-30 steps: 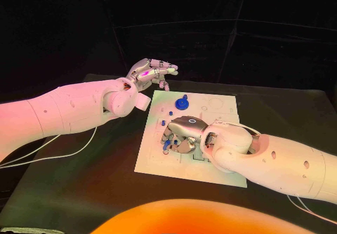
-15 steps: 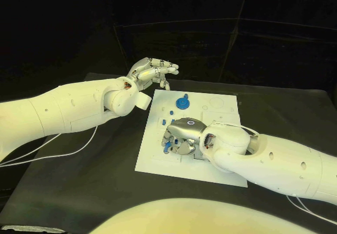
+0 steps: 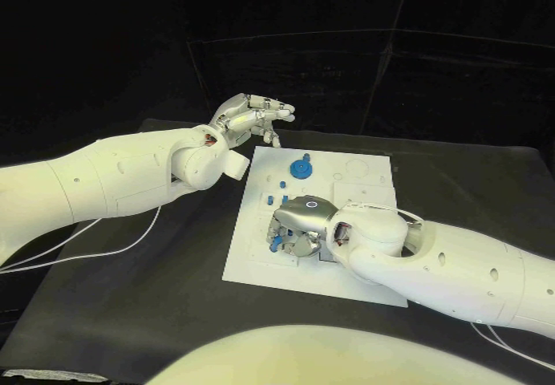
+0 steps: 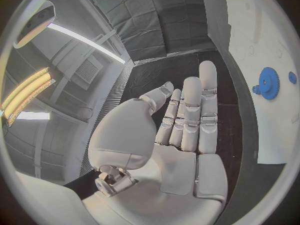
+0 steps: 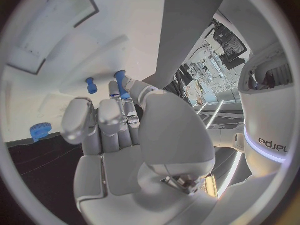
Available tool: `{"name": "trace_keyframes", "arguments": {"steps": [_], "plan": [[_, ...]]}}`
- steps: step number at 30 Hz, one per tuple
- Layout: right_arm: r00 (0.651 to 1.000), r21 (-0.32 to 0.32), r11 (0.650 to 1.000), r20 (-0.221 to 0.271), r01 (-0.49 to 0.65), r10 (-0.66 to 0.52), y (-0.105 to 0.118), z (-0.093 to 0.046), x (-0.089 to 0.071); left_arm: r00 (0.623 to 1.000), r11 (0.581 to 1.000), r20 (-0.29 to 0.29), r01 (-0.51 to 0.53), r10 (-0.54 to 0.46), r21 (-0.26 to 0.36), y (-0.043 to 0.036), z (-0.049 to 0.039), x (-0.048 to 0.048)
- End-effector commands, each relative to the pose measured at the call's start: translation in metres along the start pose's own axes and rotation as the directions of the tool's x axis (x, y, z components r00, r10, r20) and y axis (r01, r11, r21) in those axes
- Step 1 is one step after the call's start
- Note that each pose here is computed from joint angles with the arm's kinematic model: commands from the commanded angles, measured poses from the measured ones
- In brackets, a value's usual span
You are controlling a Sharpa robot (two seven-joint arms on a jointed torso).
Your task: Assemble the parts on the task board
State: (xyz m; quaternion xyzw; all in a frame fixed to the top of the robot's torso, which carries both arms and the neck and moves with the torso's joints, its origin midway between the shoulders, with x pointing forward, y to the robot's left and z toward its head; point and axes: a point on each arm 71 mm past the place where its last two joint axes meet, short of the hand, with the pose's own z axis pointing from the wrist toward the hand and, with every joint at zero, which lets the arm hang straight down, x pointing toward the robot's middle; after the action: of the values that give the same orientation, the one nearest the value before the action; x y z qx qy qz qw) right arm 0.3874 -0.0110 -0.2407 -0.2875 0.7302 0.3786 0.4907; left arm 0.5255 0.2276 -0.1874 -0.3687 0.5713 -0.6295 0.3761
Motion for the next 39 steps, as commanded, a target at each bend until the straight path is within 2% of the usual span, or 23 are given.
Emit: {"name": "trace_keyframes", "arguments": {"steps": [1, 11, 25, 29, 34, 39], "plan": [[0.999, 0.003, 0.999, -0.014, 0.033, -0.033, 0.001, 0.001, 0.001, 1.000, 1.000, -0.010, 0.009, -0.009, 0.005, -0.0016, 0.0009, 0.0012], [0.999, -0.001, 0.999, -0.016, 0.040, -0.040, 0.004, 0.002, 0.008, 1.000, 1.000, -0.010, 0.009, -0.009, 0.004, -0.0016, 0.0007, 0.0011], [1.000, -0.010, 1.000, 0.019, 0.009, -0.009, 0.006, 0.001, 0.007, 1.000, 1.000, -0.011, 0.009, -0.009, 0.002, -0.0015, 0.0003, 0.0007], [0.998, 0.001, 1.000, 0.070, 0.000, 0.000, 0.004, 0.000, 0.004, 1.000, 1.000, -0.012, 0.010, -0.010, 0.001, -0.0015, 0.0003, 0.0008], [0.987, 0.014, 1.000, 0.158, -0.015, 0.012, 0.001, -0.004, -0.002, 1.000, 1.000, -0.013, 0.010, -0.010, 0.000, -0.0014, 0.0003, 0.0007], [0.968, 0.001, 0.999, 0.248, -0.045, 0.043, -0.002, -0.012, -0.008, 1.000, 1.000, -0.013, 0.010, -0.010, -0.001, -0.0012, 0.0003, 0.0002]]}}
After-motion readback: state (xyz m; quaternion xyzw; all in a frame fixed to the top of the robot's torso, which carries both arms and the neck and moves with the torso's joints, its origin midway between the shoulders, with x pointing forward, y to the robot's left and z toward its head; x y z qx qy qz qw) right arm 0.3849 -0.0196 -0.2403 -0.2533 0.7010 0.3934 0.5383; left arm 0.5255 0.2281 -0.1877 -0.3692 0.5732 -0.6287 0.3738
